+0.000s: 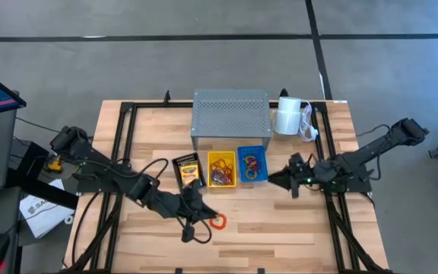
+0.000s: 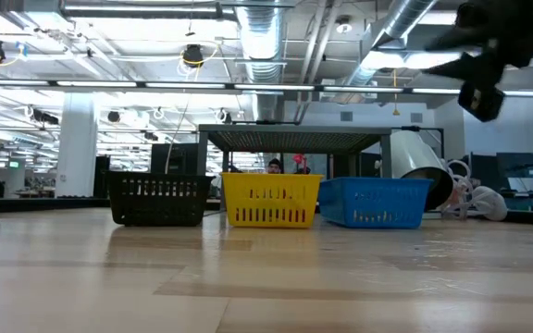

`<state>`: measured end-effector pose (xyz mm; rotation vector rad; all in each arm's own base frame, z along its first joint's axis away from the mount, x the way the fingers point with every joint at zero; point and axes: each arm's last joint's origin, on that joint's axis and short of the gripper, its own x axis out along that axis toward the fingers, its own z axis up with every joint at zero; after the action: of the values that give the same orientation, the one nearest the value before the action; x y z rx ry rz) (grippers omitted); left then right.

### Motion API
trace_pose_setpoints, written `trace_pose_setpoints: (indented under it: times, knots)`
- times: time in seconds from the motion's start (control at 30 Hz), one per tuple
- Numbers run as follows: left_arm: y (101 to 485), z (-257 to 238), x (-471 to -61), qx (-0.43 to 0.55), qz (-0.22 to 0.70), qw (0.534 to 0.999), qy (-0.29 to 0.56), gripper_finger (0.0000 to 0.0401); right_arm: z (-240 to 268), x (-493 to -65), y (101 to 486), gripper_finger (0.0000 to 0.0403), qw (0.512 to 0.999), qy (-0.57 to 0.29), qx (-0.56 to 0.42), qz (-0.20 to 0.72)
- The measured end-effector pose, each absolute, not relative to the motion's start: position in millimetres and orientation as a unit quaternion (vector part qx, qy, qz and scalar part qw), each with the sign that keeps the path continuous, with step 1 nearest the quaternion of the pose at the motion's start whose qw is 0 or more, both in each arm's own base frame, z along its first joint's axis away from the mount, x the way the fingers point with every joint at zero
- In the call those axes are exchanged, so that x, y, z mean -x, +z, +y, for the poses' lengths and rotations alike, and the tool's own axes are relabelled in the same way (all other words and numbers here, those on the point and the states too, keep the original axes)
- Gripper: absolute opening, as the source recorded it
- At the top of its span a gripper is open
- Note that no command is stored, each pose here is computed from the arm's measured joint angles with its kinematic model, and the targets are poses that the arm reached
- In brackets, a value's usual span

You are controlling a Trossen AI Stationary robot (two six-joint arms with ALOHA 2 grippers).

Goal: Pick & Place Office Desk Supplies
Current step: Put the orange spring keychain into the blue basket

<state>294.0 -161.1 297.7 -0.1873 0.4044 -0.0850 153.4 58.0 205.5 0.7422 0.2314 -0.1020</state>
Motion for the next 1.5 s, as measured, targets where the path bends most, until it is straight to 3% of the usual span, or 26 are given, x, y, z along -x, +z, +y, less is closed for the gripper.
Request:
trace_pose_setpoints:
  times: [0.2, 0.57, 0.7, 0.97, 1.2, 1.5]
  knots:
    - [297.5, -149.1, -299.9, 0.093, 0.200, 0.975, -0.021, 0.0005, 51.3, -158.2, 220.5, 0.0106, 0.918, -0.060, -0.391, 0.029]
    - [296.0, -125.3, -310.0, 0.079, 0.205, 0.976, 0.011, 0.0005, 58.2, -162.0, 234.2, 0.0106, 0.897, -0.007, -0.442, -0.032]
    - [296.4, -117.0, -313.5, 0.083, 0.203, 0.976, 0.020, 0.0005, 66.5, -170.7, 235.9, 0.0106, 0.888, 0.036, -0.457, -0.027]
    - [298.2, -98.2, -320.8, 0.085, 0.195, 0.977, 0.030, 0.0005, 103.8, -219.4, 251.4, 0.0091, 0.921, -0.047, -0.386, -0.004]
    - [294.0, -85.6, -319.3, 0.005, 0.229, 0.973, 0.039, 0.0005, 121.1, -255.7, 260.5, 0.0073, 0.941, -0.067, -0.325, 0.059]
    - [293.5, -83.6, -318.4, -0.032, 0.237, 0.970, 0.034, 0.0005, 117.4, -274.5, 257.3, 0.0106, 0.948, -0.052, -0.304, 0.079]
